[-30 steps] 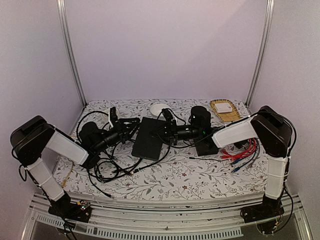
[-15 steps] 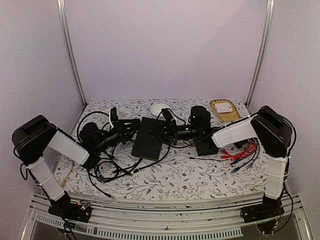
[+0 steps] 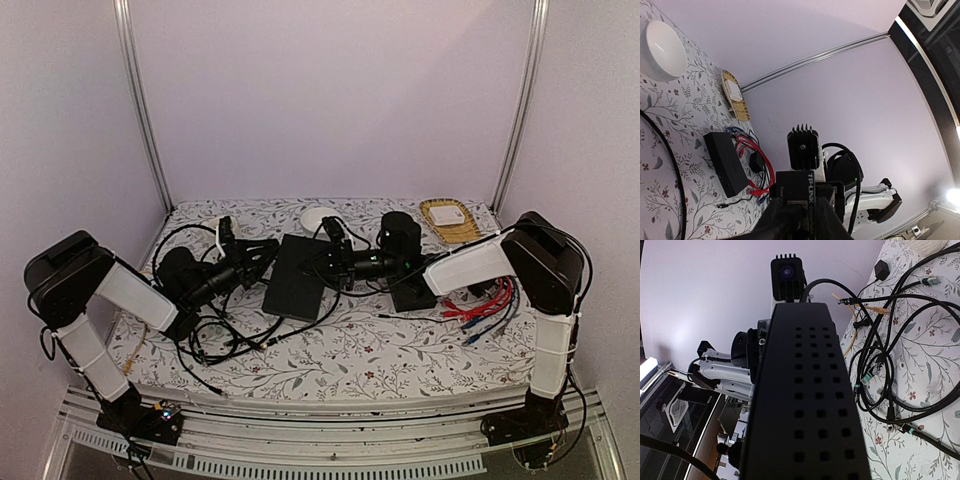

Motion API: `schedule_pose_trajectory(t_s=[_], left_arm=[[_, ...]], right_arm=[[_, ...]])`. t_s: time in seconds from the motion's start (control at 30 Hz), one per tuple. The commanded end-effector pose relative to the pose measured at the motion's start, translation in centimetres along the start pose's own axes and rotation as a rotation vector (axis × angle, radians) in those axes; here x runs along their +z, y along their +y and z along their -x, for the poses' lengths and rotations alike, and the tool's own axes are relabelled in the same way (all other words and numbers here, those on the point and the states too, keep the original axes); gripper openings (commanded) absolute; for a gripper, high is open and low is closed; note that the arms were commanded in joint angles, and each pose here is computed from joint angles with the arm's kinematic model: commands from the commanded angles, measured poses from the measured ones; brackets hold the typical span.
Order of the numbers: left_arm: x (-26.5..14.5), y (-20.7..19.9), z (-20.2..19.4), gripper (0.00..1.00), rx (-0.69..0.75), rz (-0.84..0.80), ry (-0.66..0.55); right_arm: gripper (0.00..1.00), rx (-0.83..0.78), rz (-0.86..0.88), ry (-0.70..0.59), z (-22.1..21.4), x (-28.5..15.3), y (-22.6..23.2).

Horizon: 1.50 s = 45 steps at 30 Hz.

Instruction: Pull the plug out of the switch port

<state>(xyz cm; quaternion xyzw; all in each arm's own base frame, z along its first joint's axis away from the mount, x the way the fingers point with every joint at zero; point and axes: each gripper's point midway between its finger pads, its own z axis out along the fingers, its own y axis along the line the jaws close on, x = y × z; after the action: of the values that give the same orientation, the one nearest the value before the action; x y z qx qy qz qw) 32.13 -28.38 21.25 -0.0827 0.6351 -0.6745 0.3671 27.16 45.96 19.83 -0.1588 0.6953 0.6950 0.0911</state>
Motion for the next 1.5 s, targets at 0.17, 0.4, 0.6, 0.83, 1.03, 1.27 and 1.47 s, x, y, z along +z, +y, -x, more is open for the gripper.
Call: schedule_pose_trajectory(t_s=[0.17, 0.4, 0.6, 0.83, 1.03, 1.27, 1.47], left_arm=[[-0.2, -0.5, 0.6, 0.23, 0.013, -0.036, -0.017], [0.2, -0.3, 0.2, 0.22, 0.020, -0.027, 0.014], [0.5, 0.1, 0.0, 0.19, 0.039, -0.003, 0.033], [0.6, 0.0, -0.1, 0.00, 0.038, -0.016, 0.040], [0.7, -0.3, 0.1, 0.00, 0.038, -0.025, 0.032], [0.0, 0.0, 0.9, 0.00, 0.016, 0.010, -0.024], [-2.0, 0.8, 2.6, 0.00, 0.032, 0.100, -0.152]], right_arm=[[0.02, -0.075, 0.069, -0.001, 0.8, 0.6, 2.3], [0.01, -0.071, 0.065, 0.008, 0.7, 0.7, 2.3], [0.02, -0.072, 0.060, 0.018, 0.6, 1.0, 2.2], [0.02, -0.067, 0.053, 0.031, 0.4, 1.0, 2.0], [0.02, -0.067, 0.032, 0.038, 0.2, 0.9, 1.8], [0.02, -0.068, -0.004, 0.047, -0.1, 0.8, 1.0], [0.02, -0.055, -0.023, 0.038, -0.2, -0.3, 0.3]])
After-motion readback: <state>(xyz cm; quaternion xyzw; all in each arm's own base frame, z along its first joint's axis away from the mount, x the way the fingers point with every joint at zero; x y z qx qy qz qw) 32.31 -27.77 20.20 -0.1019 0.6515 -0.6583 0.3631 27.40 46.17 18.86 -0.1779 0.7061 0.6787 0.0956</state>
